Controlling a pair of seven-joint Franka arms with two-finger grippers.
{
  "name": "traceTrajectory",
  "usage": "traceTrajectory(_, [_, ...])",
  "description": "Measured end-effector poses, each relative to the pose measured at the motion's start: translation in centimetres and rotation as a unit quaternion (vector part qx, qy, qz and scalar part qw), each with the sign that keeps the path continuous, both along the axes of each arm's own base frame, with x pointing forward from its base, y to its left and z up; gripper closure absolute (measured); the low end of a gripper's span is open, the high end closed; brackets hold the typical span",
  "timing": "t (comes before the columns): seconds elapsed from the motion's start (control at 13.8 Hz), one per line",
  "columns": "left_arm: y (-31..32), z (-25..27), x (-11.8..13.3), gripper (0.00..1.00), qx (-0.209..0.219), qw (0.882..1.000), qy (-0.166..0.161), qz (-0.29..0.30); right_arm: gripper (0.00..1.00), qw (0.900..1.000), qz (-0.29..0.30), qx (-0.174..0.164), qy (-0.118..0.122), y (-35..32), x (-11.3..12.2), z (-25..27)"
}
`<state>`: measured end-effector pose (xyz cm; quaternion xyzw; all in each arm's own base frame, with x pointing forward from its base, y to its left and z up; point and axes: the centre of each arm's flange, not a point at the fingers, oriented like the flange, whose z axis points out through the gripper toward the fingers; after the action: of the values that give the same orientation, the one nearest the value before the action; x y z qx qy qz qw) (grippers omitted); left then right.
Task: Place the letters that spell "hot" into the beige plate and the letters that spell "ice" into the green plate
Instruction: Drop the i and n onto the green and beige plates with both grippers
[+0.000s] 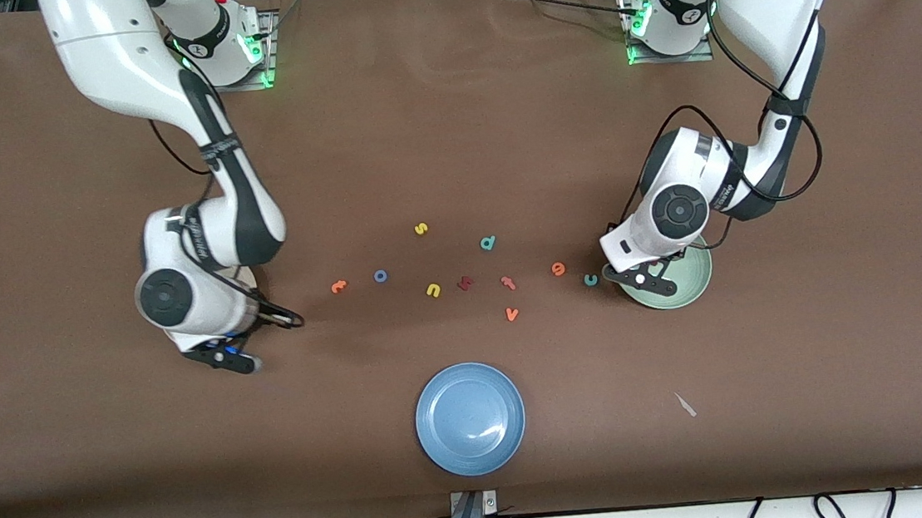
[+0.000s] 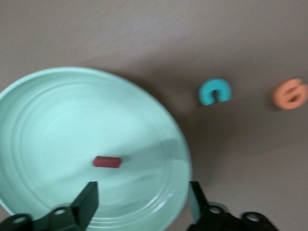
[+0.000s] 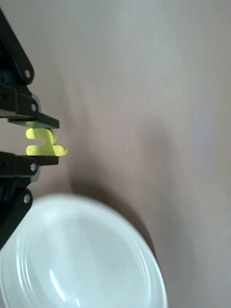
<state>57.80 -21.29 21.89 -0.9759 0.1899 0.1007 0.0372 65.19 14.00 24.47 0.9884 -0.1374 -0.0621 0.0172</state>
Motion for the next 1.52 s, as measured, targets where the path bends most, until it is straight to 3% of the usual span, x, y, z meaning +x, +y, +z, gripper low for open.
traceTrajectory(0.07, [-1.5, 0.7, -0.4, 0.01, -0.005, 1.000, -0.005, 0.006, 0.74, 1.000, 0.020, 0.001, -0.009, -2.6, -1.1, 0.1])
traceTrajectory(0.22, [-4.6, 2.0, -1.3, 0.00, -0.012, 0.999, -0.015, 0.036, 0.74, 0.998, 0.055, -0.002, -0.035, -7.1, -3.7, -1.1])
traceTrajectory(0.36, [-6.7, 2.8, -1.8, 0.00, -0.016, 0.998, -0.022, 0.057, 0.74, 0.996, 0.071, -0.008, -0.045, -9.8, -6.5, -3.1])
traceTrajectory(0.44, [-7.2, 3.0, -1.9, 0.05, -0.017, 0.997, -0.025, 0.065, 0.74, 0.996, 0.072, -0.009, -0.045, -10.2, -7.5, -3.9])
traceTrajectory(0.58, [-8.1, 3.1, -1.8, 0.30, -0.017, 0.996, -0.029, 0.087, 0.59, 0.997, 0.053, 0.003, -0.048, -10.1, -8.0, -4.1])
traceTrajectory(0.65, [-8.8, 3.0, -1.8, 0.35, -0.016, 0.994, -0.031, 0.099, 0.48, 0.998, 0.032, 0.015, -0.054, -9.6, -7.9, -3.7])
traceTrajectory(0.8, [-10.9, 2.4, -1.8, 0.35, -0.017, 0.992, -0.033, 0.119, 0.30, 0.997, -0.033, 0.026, -0.063, -7.9, -7.6, -2.8])
traceTrajectory(1.02, [-13.0, 0.9, -1.6, 0.32, -0.026, 0.991, -0.046, 0.122, 0.00, 0.983, -0.165, 0.040, -0.066, -1.6, -7.5, -1.6])
traceTrajectory(1.31, [-12.7, -1.1, -0.9, 0.31, -0.022, 0.990, -0.065, 0.126, 0.00, 0.958, -0.277, 0.044, -0.059, 7.0, -9.0, -1.5])
traceTrajectory(1.52, [-12.8, -2.3, -0.6, 0.33, -0.035, 0.987, -0.074, 0.137, 0.00, 0.946, -0.313, 0.040, -0.077, 10.7, -10.2, -3.9])
